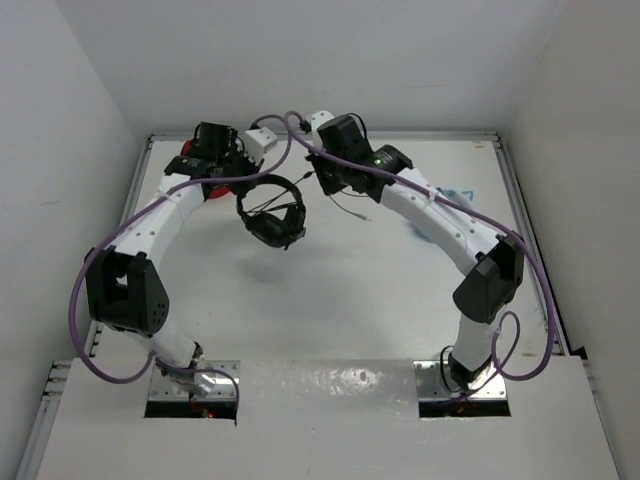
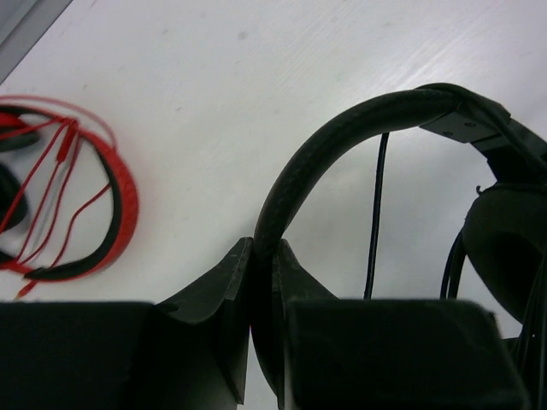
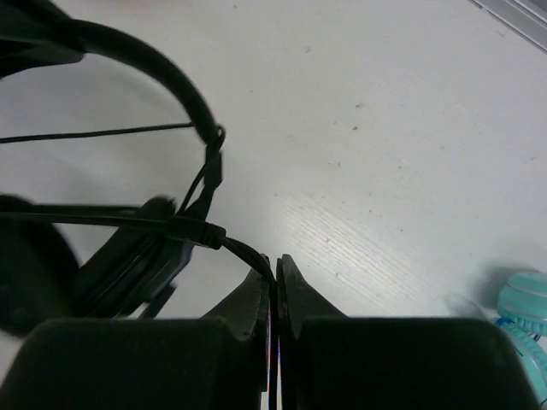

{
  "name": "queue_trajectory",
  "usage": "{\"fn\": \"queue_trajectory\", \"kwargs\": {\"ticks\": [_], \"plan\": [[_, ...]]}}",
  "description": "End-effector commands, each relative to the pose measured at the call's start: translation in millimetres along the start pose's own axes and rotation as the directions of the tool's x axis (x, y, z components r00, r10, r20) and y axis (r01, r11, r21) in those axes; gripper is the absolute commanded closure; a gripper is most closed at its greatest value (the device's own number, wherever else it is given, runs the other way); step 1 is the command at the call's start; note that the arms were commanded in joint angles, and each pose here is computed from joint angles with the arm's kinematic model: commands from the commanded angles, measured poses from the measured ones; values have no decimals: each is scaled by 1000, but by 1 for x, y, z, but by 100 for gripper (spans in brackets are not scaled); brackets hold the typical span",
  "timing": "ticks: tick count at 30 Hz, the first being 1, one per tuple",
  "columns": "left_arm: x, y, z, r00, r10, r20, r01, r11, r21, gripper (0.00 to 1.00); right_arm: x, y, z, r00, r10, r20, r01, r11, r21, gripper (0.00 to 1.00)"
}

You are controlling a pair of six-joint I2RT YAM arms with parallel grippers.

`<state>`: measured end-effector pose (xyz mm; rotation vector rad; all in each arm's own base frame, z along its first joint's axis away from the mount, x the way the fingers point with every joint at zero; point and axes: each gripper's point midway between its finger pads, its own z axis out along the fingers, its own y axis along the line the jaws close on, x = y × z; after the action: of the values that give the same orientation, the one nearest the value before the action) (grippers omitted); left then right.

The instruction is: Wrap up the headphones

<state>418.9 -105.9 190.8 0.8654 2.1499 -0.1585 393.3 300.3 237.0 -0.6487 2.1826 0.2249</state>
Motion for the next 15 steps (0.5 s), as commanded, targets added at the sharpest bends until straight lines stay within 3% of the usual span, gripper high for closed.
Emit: {"fn": "queue_trajectory", "kwargs": {"ticks": [1, 2, 8, 13, 15], "plan": [[-36, -28, -41, 995, -42, 92, 28, 989, 143, 100, -10, -52, 0, 998, -5, 56, -2, 993, 119, 100], [-42, -33, -47, 993, -57, 104, 39, 984, 174, 100, -1, -52, 5, 999, 10, 42, -14, 995, 95, 100], [-83, -78, -92, 959, -242, 150, 161, 895, 416, 100, 0, -36, 13, 972, 73, 225, -56, 995, -81, 100], [-117, -91, -117, 901, -394, 183, 252, 817, 519, 100, 8, -9, 5, 942, 119, 314, -47, 972, -230, 75], [-125, -88, -121, 884, -422, 200, 272, 814, 514, 100, 11, 3, -1, 932, 114, 344, -10, 957, -289, 71]]}}
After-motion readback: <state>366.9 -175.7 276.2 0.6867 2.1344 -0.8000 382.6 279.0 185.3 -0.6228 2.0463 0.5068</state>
